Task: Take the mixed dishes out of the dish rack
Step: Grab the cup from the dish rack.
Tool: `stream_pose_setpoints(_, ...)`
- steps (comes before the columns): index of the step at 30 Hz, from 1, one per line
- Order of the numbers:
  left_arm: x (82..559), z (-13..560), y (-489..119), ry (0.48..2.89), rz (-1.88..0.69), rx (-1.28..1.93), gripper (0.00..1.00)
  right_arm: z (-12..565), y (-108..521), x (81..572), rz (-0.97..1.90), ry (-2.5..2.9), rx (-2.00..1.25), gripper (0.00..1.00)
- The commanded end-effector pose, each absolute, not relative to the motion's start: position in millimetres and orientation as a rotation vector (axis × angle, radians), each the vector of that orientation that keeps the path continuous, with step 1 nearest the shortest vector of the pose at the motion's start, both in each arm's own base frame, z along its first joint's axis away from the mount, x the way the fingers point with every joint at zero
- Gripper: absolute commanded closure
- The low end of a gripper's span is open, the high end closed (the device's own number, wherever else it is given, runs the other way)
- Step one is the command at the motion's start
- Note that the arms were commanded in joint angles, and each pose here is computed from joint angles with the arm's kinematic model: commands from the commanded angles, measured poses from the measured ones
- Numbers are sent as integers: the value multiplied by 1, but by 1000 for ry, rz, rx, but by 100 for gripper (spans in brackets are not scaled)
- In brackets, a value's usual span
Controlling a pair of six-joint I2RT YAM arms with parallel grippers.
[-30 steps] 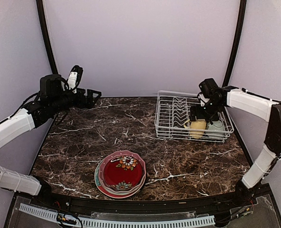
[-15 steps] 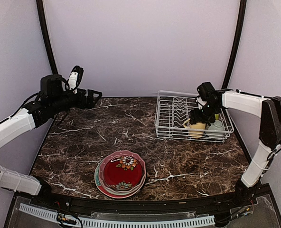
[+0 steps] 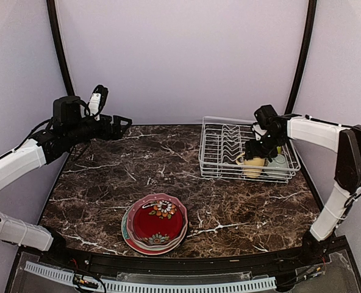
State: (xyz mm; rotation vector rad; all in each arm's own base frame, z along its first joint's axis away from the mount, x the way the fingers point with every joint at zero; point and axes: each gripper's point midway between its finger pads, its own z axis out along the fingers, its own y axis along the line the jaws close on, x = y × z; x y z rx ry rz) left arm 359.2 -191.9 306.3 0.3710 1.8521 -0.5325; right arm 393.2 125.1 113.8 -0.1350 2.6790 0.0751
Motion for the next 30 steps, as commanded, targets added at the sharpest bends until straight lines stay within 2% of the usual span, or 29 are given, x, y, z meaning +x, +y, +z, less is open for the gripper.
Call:
stream_pose_setpoints(1,359,304,-192,1852,-549,367,1,151,121,401,76,2558,-129,72)
stream_pose_setpoints(8,360,306,-191,1840,-536,368,1,164,119,403,69,2518,-141,83)
stream_pose_setpoints(13,365,300,-186,1825,-480,370,1,165,122,404,96,2506,-177,100)
stream_pose_setpoints(21,383,280,-188,1809,-451,345,1,186,126,401,148,2397,-257,100)
stream_pose_setpoints(30,415,246,-219,1920,-595,321,1,198,118,383,195,2241,-236,100)
